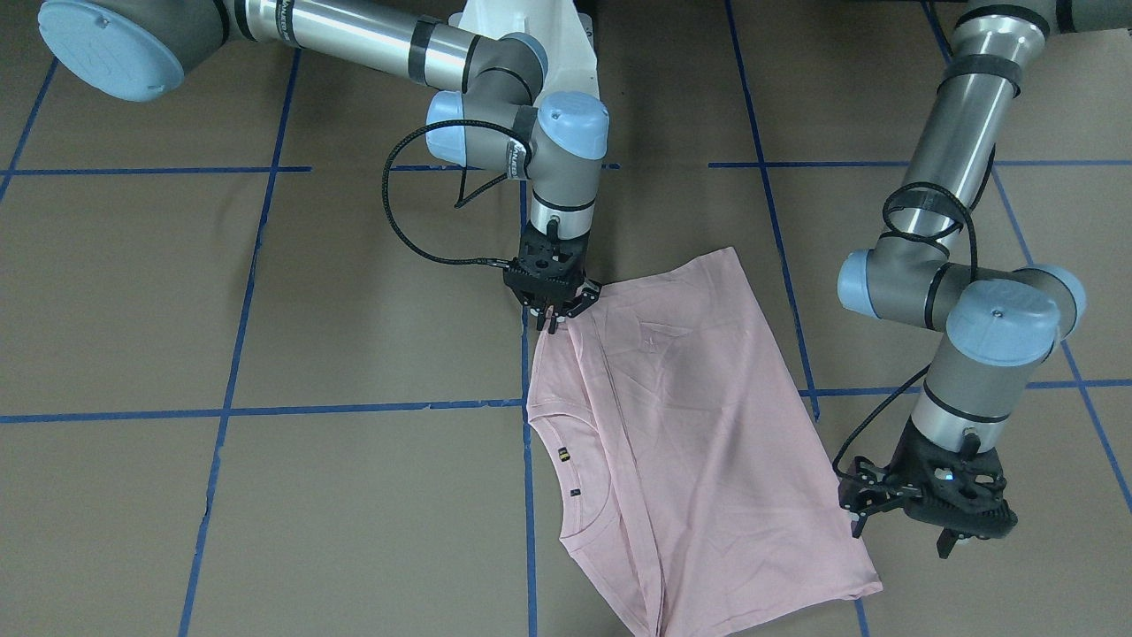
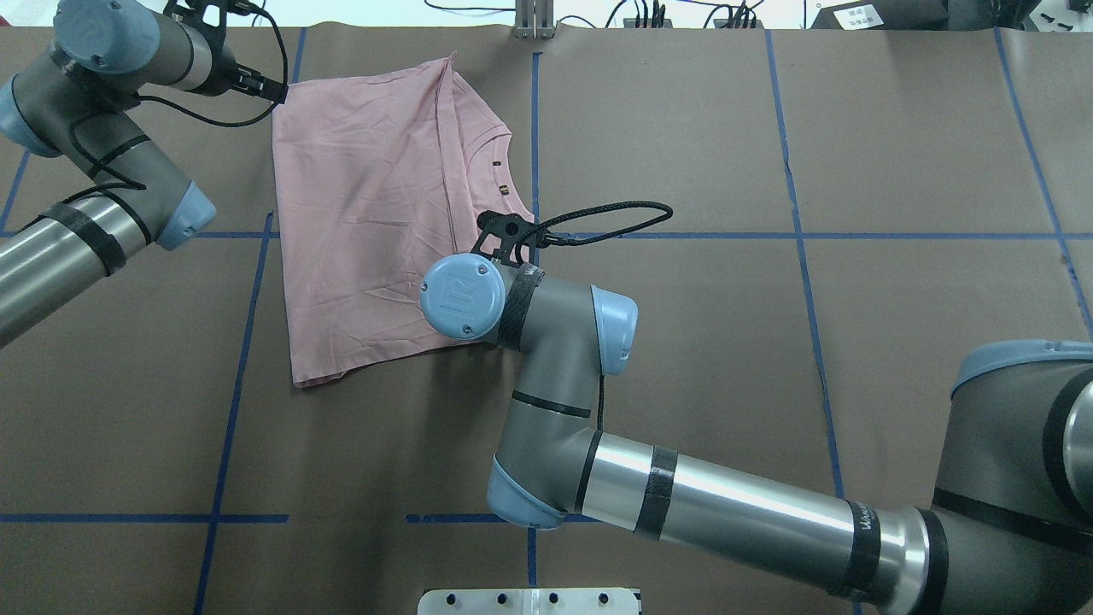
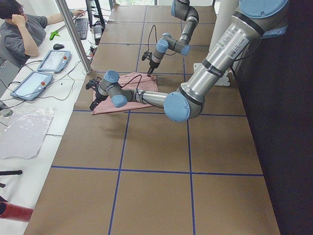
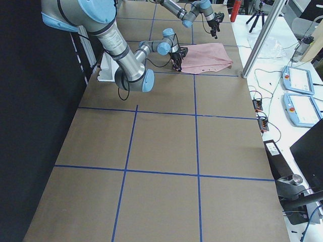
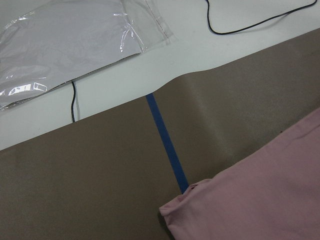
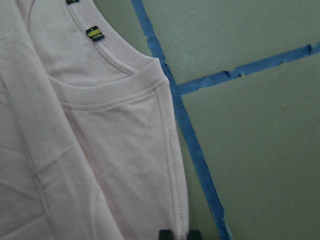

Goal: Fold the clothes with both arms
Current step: 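Lower the right gripper and grasp the shirt edge beside the collar, then pull the shirt toward the robot with the right gripper, turning it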

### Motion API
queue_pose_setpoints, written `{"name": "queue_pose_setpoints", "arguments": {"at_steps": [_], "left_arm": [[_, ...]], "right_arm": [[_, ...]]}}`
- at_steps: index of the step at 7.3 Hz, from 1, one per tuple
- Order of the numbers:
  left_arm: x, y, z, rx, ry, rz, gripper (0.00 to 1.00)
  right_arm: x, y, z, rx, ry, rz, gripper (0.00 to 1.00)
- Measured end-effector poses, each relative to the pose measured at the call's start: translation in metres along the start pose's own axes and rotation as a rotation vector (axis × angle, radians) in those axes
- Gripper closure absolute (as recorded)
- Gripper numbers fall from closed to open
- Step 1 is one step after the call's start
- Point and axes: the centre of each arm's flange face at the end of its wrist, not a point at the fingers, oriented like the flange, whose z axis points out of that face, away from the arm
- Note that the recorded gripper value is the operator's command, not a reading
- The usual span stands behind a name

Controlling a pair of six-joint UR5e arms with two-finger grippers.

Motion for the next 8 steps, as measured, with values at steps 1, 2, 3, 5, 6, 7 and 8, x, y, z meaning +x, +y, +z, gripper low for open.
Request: {"name": "queue_pose_setpoints", "arguments": {"at_steps": [1,2,3,5,6,7,8], "left_arm": [[0.001,-0.001,-0.001,0.003,0.002,0.0,0.0],[0.002,-0.001,-0.004,0.008,0.005,0.001,0.0],[0.002,0.002,-0.009,0.015,0.011,0.002,0.0],[0.002,0.006,-0.015,0.025,0.017,0.003,0.0],[0.002,0.006,-0.016,0.026,0.018,0.004,0.0],[0.003,0.007,-0.016,0.026,0.019,0.004,0.0],[0.003,0.007,-0.016,0.026,0.019,0.004,0.0]], "right_arm": [[-0.001,0.0,-0.001,-0.001,-0.001,0.006,1.0],[-0.001,0.0,-0.002,-0.001,-0.003,0.011,1.0],[-0.002,0.0,-0.003,-0.001,-0.005,0.013,1.0],[0.0,-0.001,-0.01,-0.003,-0.02,0.009,1.0],[0.014,-0.002,-0.018,-0.006,-0.04,0.01,1.0],[0.044,0.0,-0.027,-0.008,-0.065,0.008,1.0],[0.086,0.015,-0.04,-0.007,-0.089,-0.008,1.0]]}}
